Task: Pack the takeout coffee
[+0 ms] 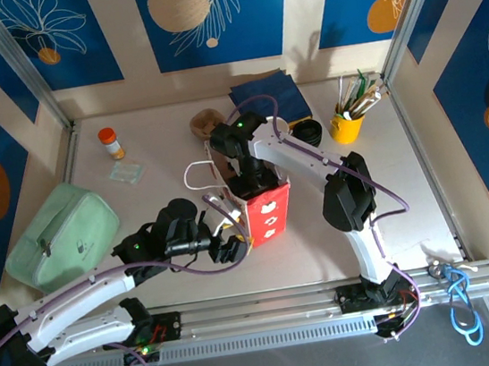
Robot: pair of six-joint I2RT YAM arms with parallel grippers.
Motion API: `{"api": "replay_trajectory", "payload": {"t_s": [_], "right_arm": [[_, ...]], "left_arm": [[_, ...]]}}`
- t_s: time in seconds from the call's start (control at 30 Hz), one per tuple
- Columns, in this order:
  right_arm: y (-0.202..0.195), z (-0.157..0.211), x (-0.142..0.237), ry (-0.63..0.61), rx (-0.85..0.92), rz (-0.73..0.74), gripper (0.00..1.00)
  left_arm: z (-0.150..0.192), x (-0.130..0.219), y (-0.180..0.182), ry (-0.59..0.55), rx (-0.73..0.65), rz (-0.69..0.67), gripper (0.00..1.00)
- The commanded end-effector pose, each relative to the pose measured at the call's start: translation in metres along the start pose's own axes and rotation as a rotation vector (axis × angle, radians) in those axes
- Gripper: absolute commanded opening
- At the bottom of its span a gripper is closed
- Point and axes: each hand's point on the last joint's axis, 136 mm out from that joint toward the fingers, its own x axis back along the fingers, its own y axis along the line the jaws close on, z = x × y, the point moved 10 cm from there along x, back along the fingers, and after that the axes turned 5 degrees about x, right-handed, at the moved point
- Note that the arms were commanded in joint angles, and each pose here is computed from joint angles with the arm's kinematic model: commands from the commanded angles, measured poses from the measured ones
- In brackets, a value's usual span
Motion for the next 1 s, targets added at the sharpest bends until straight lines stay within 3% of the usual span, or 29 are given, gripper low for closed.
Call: {"api": "replay_trajectory", "payload": {"t_s": [0.0, 0.97], "right_arm": [[0.002, -0.005, -0.007, 0.017, 0.008, -0.027, 0.62], [0.003, -0.014, -0.020, 0.035, 0.011, -0.017, 0.62]], "left_arm": [[0.000, 0.002, -0.004, -0.008, -0.001, 0.013, 0.72], [-0.003, 0.003, -0.006, -0.009, -0.011, 0.016, 0.72]]}}
